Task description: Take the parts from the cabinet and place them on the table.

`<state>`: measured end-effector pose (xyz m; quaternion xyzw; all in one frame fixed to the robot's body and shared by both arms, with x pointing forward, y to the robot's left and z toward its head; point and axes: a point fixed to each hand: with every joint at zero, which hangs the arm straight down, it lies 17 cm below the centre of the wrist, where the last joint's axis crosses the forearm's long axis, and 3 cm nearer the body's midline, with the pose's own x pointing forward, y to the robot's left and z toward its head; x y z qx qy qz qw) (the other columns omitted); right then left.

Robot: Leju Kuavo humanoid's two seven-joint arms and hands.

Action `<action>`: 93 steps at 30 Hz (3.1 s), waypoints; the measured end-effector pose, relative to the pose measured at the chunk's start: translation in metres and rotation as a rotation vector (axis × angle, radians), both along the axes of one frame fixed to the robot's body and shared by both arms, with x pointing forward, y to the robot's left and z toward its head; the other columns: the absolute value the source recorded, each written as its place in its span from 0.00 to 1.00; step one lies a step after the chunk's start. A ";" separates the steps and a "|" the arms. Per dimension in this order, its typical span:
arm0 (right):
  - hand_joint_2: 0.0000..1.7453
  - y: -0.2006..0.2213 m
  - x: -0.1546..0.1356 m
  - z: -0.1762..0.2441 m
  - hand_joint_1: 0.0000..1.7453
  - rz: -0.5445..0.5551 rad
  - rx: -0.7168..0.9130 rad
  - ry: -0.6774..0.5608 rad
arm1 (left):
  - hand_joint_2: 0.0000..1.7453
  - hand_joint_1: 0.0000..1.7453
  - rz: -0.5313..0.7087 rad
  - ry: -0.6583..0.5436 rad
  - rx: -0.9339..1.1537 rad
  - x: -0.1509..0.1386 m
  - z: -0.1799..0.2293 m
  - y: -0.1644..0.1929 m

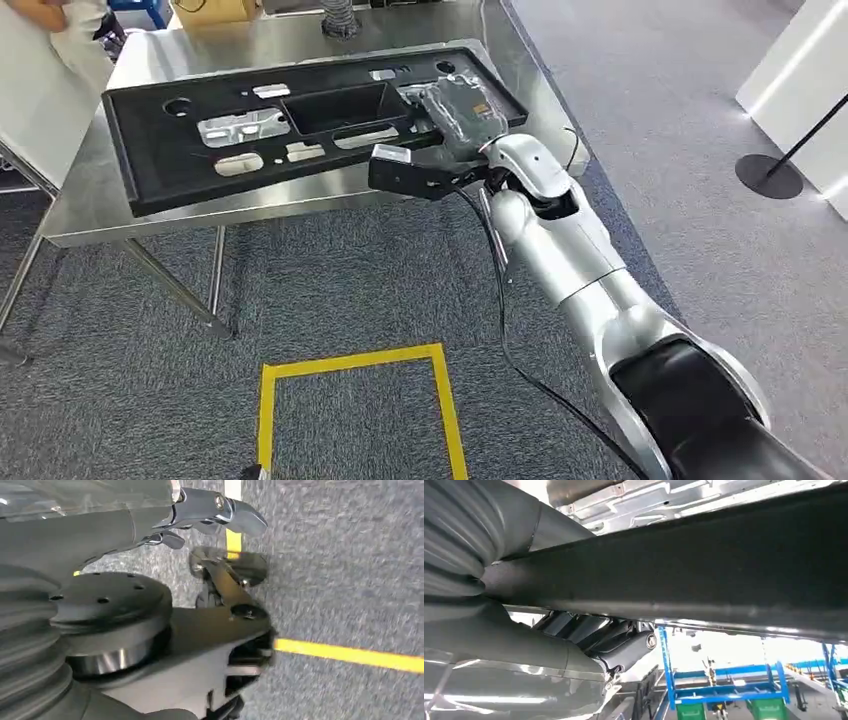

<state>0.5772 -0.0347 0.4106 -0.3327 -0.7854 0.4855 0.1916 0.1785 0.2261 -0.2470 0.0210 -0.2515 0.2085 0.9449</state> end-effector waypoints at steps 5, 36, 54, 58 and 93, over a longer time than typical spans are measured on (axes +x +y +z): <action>1.00 0.000 0.000 0.001 1.00 0.000 -0.001 -0.002 | 1.00 0.00 0.000 -0.002 0.000 0.001 0.000 0.000; 1.00 0.008 0.001 -0.031 1.00 -0.026 -0.071 0.023 | 1.00 0.00 -0.005 0.014 0.009 -0.013 -0.004 0.004; 1.00 -0.024 0.013 -0.045 1.00 -0.067 -0.095 0.018 | 1.00 0.00 -0.022 0.013 0.002 -0.007 -0.002 -0.001; 1.00 -0.024 0.014 -0.048 1.00 -0.067 -0.099 0.024 | 1.00 0.00 -0.021 0.016 0.001 -0.009 -0.003 -0.001; 1.00 0.018 0.004 -0.039 1.00 0.003 -0.107 0.039 | 1.00 0.00 0.009 0.016 0.002 -0.011 -0.003 0.001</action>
